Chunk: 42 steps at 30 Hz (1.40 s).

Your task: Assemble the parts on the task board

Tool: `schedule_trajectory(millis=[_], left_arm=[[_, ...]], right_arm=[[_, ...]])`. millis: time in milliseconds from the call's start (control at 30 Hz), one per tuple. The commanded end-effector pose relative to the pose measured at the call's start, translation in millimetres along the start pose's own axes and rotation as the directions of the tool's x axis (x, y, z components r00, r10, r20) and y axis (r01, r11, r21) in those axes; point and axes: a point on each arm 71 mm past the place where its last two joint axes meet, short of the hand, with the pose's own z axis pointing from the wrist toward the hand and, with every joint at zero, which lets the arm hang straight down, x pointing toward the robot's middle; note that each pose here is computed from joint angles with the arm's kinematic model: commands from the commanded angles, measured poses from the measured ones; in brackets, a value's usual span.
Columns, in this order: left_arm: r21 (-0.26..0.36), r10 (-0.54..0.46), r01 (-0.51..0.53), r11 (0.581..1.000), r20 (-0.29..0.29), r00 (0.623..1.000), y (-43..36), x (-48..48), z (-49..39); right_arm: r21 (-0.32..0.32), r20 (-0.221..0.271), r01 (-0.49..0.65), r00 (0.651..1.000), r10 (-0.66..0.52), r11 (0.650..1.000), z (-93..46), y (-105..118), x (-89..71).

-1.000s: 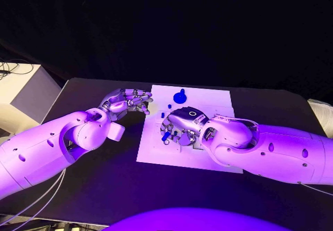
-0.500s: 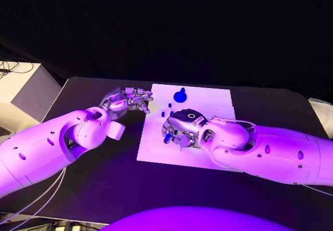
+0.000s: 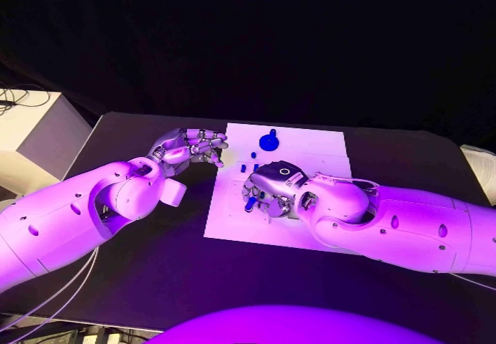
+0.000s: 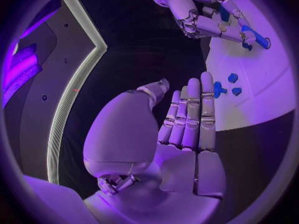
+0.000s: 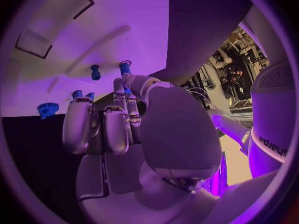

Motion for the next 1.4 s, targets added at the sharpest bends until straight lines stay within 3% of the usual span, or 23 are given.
schedule_trajectory(millis=[33, 567, 1400], left_arm=[[0.007, -0.001, 0.001, 1.000, -0.017, 1.000, -0.6, 1.8, 0.0], [0.008, 0.000, 0.001, 1.000, -0.016, 1.000, -0.8, 1.9, -0.1], [0.007, 0.000, 0.000, 1.000, -0.016, 1.000, -1.0, 1.6, -0.6]], right_arm=[[0.007, -0.008, 0.042, 0.999, -0.042, 0.999, 0.5, -0.5, 1.3], [-0.008, -0.051, 0.046, 0.998, -0.046, 0.999, 1.3, 5.1, 11.3], [-0.005, -0.053, 0.048, 0.997, -0.048, 0.999, -0.8, 6.1, 16.4]])
